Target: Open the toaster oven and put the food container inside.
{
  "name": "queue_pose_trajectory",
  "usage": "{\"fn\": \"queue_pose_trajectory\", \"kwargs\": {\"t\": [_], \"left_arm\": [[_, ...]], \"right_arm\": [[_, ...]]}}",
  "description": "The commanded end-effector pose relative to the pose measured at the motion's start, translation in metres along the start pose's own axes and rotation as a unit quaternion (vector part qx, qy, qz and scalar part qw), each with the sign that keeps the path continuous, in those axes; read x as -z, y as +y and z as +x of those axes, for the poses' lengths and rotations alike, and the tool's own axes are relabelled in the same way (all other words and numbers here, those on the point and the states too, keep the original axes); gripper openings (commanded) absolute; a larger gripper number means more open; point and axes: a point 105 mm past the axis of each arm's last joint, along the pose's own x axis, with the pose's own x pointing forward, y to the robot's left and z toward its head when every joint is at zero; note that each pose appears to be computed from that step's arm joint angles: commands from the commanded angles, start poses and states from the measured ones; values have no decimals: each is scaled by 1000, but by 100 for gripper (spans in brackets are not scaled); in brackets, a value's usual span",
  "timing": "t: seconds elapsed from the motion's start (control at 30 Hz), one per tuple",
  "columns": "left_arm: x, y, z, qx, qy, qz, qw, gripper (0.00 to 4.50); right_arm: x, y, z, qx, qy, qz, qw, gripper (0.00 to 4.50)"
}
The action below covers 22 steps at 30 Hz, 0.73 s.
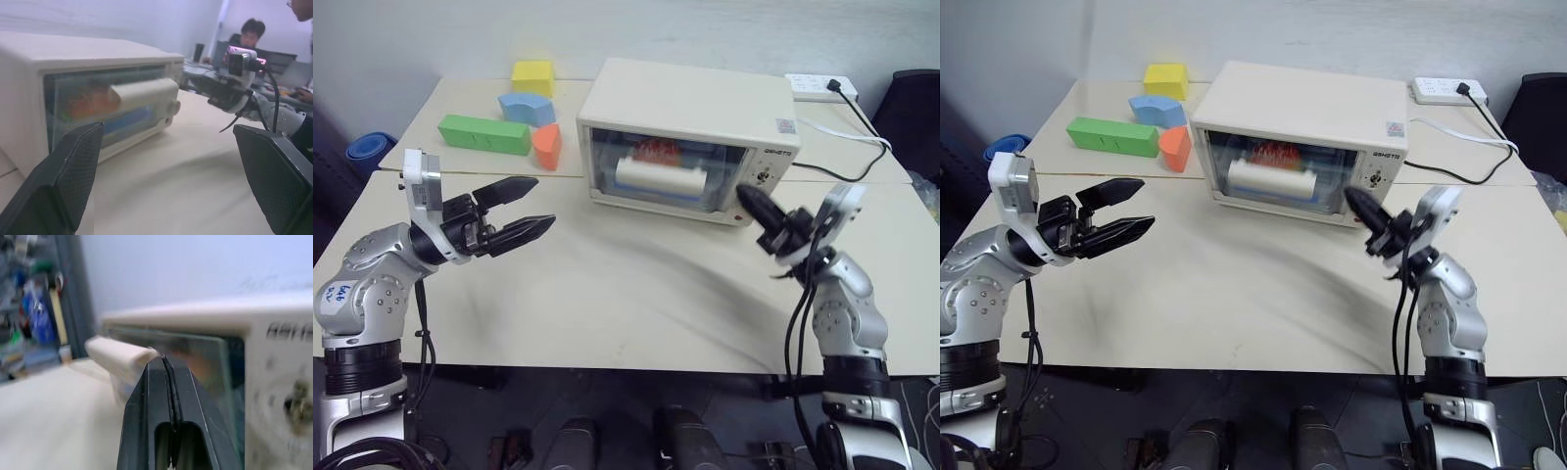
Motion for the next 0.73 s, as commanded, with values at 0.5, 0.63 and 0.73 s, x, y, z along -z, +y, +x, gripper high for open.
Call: {"fn": "queue_pose_trajectory", "kwargs": {"t": [0.5,0.63,0.73], "left_arm": [[76,-16,-85,-49,187,106,975,450],[86,-25,-88,-62,192,95,975,450],[85,-27,-84,-69,180,106,976,450]], "right_arm": [[30,60,-92,-227,212,-136,941,353],[41,65,-106,-234,230,-122,936,449],[43,63,-110,-234,235,-126,935,449]]}}
